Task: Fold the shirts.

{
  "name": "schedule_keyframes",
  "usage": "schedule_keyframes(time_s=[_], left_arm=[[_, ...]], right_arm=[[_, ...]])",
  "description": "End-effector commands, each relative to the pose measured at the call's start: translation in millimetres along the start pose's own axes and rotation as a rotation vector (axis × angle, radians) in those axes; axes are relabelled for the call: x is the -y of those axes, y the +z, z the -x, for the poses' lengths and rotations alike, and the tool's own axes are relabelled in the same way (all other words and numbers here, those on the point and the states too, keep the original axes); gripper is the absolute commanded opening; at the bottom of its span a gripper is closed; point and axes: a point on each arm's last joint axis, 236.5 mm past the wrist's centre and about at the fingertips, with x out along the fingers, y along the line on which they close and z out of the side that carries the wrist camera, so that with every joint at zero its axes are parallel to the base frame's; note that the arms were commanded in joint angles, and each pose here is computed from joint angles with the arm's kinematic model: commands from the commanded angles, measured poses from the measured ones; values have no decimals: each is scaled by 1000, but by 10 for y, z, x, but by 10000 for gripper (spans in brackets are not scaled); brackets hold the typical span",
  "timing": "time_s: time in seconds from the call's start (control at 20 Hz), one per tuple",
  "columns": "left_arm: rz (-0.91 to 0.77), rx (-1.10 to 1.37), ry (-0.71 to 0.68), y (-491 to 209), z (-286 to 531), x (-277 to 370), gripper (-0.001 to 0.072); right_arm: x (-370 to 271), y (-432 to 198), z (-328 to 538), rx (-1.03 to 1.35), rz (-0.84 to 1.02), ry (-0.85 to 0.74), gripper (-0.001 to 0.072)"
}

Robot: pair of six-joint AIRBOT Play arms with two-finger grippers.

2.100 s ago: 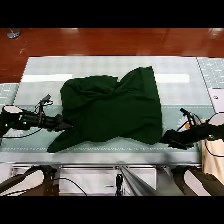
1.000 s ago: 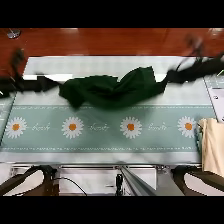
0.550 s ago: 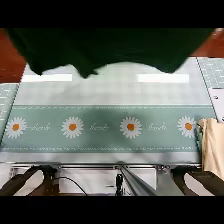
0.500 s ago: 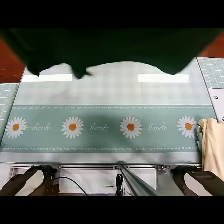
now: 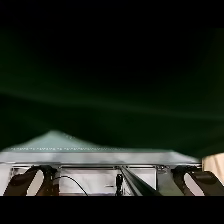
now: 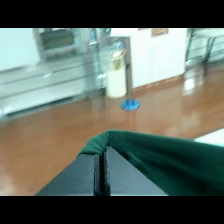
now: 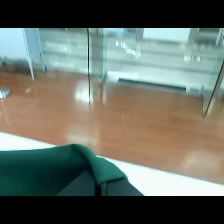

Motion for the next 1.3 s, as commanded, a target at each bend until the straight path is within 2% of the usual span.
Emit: schedule_keyframes(time_s=[0.0, 0.25, 0.45, 0.55, 0.7, 0.85, 1.15, 1.2, 1.25], left_arm=[[53, -98, 8, -383, -156, -125, 21], [337, -402, -53, -1871, -1167, -542, 21], [424, -609, -134, -3130, -1935, -483, 21], [459, -683, -160, -3525, -2265, -403, 21], [488, -709, -143, -3905, -2717, -412, 21], [502, -706, -104, -4155, -3040, -524, 22], [530, -679, -55, -4337, -3279, -664, 25], [529, -682, -57, -4339, -3273, -660, 90], [522, -679, -55, -4321, -3267, -672, 287]], right_arm=[[-17, -269, -83, -101, -23, 19, 26], [200, -1051, -1064, -328, -137, 51, 26], [645, -2057, -1947, -555, -223, -34, 26], [870, -2447, -2354, -661, -230, -74, 26], [985, -2917, -3049, -722, -295, -49, 26], [1143, -3288, -3709, -685, -379, -63, 26], [1248, -3805, -4550, -708, -650, -68, 30], [1224, -3814, -4616, -705, -725, -45, 220], [1169, -3806, -4635, -714, -752, 8, 611]])
